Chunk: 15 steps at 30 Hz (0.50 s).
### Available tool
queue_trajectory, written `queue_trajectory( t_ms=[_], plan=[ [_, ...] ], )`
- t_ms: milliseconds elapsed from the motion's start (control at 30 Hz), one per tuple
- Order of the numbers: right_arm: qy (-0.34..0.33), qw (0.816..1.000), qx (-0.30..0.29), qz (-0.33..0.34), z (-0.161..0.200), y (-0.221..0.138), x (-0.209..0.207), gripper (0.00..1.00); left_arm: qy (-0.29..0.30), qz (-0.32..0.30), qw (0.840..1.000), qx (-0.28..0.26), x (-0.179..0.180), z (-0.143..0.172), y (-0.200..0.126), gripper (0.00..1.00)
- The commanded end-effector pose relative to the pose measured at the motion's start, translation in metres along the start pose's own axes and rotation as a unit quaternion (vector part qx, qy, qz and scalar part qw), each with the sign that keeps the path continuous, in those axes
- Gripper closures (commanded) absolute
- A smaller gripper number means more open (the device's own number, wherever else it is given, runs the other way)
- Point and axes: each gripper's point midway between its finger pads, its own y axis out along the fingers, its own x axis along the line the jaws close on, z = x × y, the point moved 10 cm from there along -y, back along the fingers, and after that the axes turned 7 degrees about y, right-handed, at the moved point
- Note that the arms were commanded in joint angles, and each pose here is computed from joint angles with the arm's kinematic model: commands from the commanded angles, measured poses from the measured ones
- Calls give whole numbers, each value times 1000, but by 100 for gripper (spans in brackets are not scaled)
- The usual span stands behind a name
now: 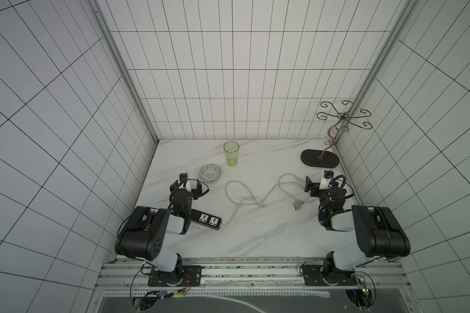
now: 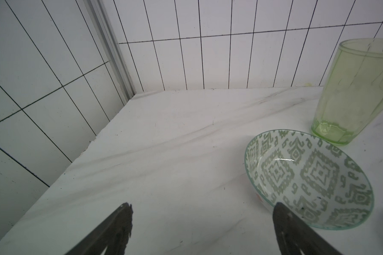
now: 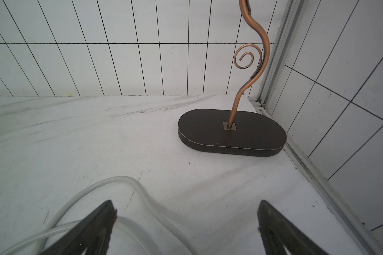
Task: Unwrap the cord wrapped around the power strip
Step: Reset both arms
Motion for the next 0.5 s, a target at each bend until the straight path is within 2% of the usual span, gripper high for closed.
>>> queue_trajectory(
  t_ms=[0, 167, 467],
  plan=[
    [1, 1000, -11, -4, 2, -7, -1, 0, -23, -35, 998, -51, 4, -19, 4, 2],
    [1, 1000, -10, -4, 2, -7, 0, 1, -33, -57, 997, -35, 7, -19, 9, 2],
    [-1, 1000, 0, 0, 3, -1, 1, 1, -35, -61, 997, -27, 7, -20, 10, 2]
  ],
)
